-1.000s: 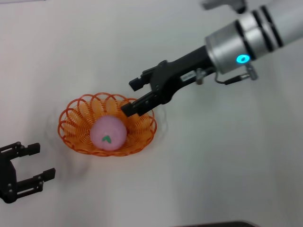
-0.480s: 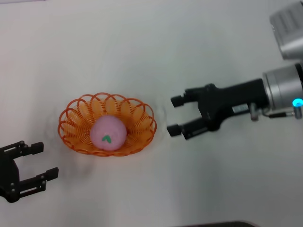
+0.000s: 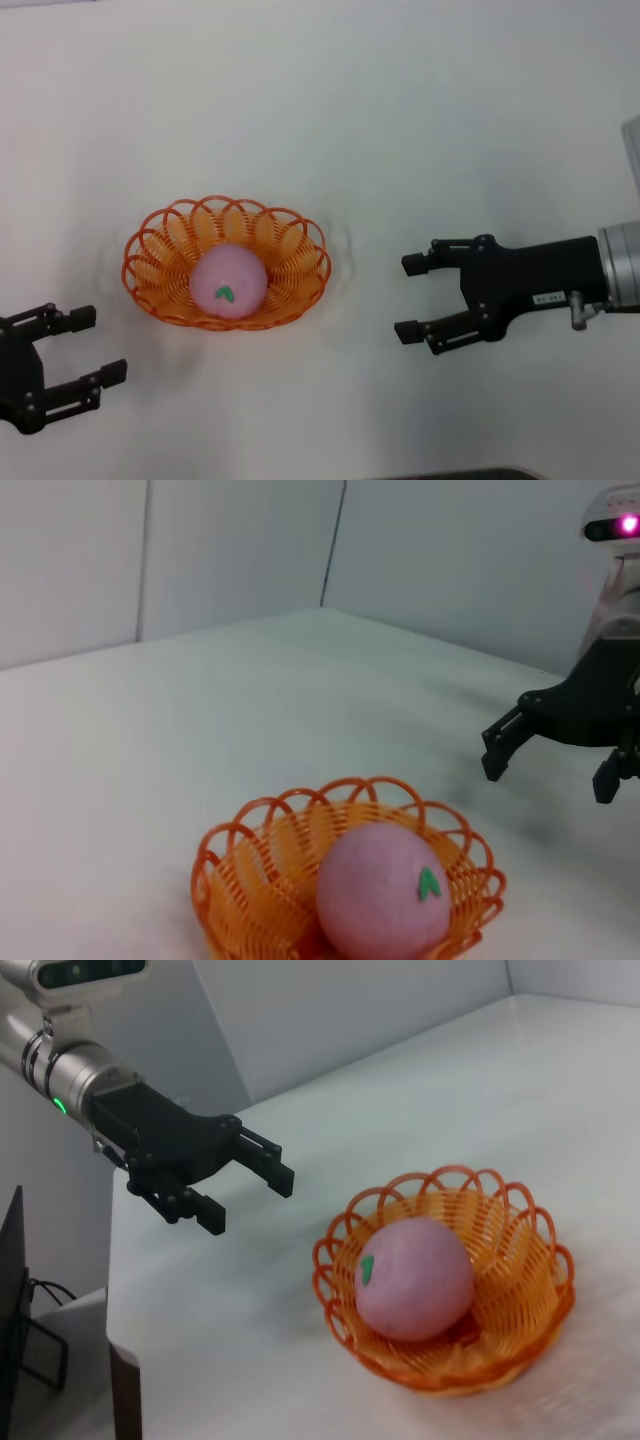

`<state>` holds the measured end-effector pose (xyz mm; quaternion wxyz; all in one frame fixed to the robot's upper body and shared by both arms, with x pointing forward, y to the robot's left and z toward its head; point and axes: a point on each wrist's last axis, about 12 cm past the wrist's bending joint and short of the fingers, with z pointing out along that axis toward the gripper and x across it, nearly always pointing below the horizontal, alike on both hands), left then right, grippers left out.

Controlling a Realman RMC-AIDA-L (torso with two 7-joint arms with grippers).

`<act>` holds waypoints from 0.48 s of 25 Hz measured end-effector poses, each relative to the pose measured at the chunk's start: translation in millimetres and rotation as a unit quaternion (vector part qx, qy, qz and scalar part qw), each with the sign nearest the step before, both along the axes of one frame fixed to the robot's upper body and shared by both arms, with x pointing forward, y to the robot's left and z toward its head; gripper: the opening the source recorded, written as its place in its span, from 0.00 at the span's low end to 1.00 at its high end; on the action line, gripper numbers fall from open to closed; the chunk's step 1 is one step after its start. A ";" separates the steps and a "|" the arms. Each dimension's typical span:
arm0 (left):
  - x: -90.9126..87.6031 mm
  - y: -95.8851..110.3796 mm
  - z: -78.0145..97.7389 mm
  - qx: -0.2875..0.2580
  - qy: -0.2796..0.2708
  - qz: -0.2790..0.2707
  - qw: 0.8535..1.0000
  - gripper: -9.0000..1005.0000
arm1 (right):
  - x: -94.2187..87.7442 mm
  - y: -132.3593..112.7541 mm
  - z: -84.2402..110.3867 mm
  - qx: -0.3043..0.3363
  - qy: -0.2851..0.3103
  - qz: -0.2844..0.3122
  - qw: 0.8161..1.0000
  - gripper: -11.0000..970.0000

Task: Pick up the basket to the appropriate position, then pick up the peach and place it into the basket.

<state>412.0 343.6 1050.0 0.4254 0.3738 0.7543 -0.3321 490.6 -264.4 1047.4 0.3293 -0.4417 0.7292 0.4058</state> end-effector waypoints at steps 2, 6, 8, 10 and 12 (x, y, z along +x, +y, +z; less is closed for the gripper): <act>-0.5 -0.4 -1.0 0.001 0.004 -0.003 1.000 0.72 | -3.0 -2.3 -3.0 0.000 -0.002 -0.001 1.000 0.98; -2.0 1.1 -1.8 0.001 0.007 -0.001 1.000 0.72 | -4.4 -4.6 -6.9 -0.004 -0.004 -0.007 1.000 0.98; -2.5 1.6 -1.8 0.001 0.007 0.000 1.000 0.72 | -4.5 -5.6 -7.9 -0.007 -0.004 -0.009 1.000 0.98; -2.7 1.8 -1.9 0.001 0.007 0.001 1.000 0.72 | -4.9 -6.0 -8.8 -0.009 -0.003 -0.009 1.000 0.98; -2.7 1.8 -1.9 0.001 0.007 0.001 1.000 0.72 | -4.9 -6.3 -9.4 -0.011 -0.003 -0.011 1.000 0.98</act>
